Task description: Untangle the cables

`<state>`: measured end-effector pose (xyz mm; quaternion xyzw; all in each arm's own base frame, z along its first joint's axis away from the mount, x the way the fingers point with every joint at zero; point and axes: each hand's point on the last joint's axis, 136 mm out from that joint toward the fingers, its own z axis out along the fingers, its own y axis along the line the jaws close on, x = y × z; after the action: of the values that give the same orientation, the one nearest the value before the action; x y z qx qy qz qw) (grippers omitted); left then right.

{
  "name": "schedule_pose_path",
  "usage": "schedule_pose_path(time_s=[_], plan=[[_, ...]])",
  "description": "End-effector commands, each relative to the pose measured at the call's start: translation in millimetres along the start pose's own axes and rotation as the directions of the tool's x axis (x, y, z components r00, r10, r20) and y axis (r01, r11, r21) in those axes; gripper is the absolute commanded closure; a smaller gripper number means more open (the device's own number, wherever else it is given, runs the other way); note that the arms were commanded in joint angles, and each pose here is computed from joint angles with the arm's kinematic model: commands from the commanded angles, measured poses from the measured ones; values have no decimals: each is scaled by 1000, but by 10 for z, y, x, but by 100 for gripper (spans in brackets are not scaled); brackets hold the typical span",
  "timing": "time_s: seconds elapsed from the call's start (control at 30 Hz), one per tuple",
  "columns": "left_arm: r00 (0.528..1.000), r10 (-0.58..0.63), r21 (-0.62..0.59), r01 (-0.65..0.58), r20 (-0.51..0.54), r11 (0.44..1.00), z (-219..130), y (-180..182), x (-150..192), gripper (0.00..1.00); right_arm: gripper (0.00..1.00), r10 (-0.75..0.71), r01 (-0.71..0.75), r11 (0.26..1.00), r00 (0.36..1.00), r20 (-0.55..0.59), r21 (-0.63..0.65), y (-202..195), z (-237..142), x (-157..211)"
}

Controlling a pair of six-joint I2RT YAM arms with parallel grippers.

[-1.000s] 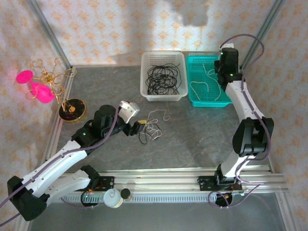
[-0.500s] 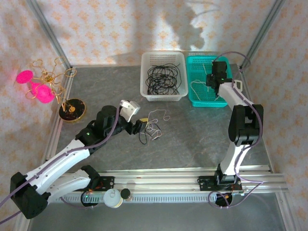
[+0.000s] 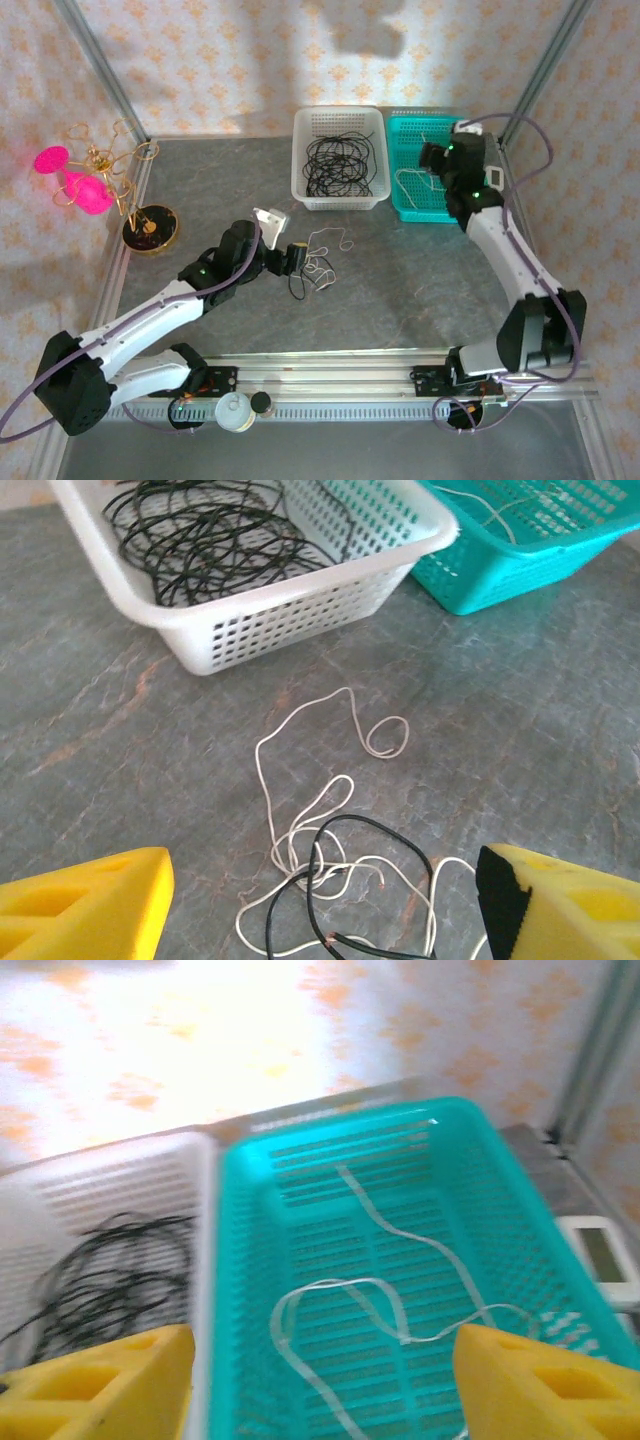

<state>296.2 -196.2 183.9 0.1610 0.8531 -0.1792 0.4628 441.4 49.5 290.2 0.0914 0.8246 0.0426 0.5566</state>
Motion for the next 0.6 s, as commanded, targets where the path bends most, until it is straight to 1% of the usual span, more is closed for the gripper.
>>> schedule_pose_path(time_s=[0.0, 0.07, 0.13, 0.27, 0.3, 0.37, 0.47, 0.53, 0.57], plan=[[995, -103, -66, 103, 2, 992, 24, 153, 73, 19, 34, 42, -47, 997, 997, -72, -67, 332, -148, 460], [993, -114, -65, 113, -15, 991, 24, 156, 134, 20, 35, 17, -30, 993, 993, -116, -111, 484, -279, 741], [992, -126, -65, 124, -29, 990, 26, 159, 192, 20, 36, -1, -29, 987, 983, -183, -161, 608, -387, 1066], [986, -161, -26, 160, -49, 987, 52, 102, 308, 23, 42, -55, -30, 973, 933, -354, -231, 768, -512, 1729], [984, -169, -15, 169, -62, 986, 69, 83, 348, 27, 45, -67, -38, 968, 914, -400, -250, 816, -527, 1893], [979, -180, -15, 179, -95, 984, 112, 75, 428, 34, 46, -94, -55, 953, 882, -462, -299, 952, -562, 2140], [973, -185, -35, 182, -135, 983, 174, 100, 536, 35, 46, -134, -70, 926, 857, -497, -370, 1189, -582, 2376], [971, -191, -43, 187, -144, 981, 193, 108, 562, 36, 46, -117, -84, 930, 855, -505, -359, 1231, -496, 2467], [969, -199, -41, 195, -146, 980, 196, 105, 571, 36, 46, -108, -83, 940, 848, -518, -332, 1220, -424, 2532]])
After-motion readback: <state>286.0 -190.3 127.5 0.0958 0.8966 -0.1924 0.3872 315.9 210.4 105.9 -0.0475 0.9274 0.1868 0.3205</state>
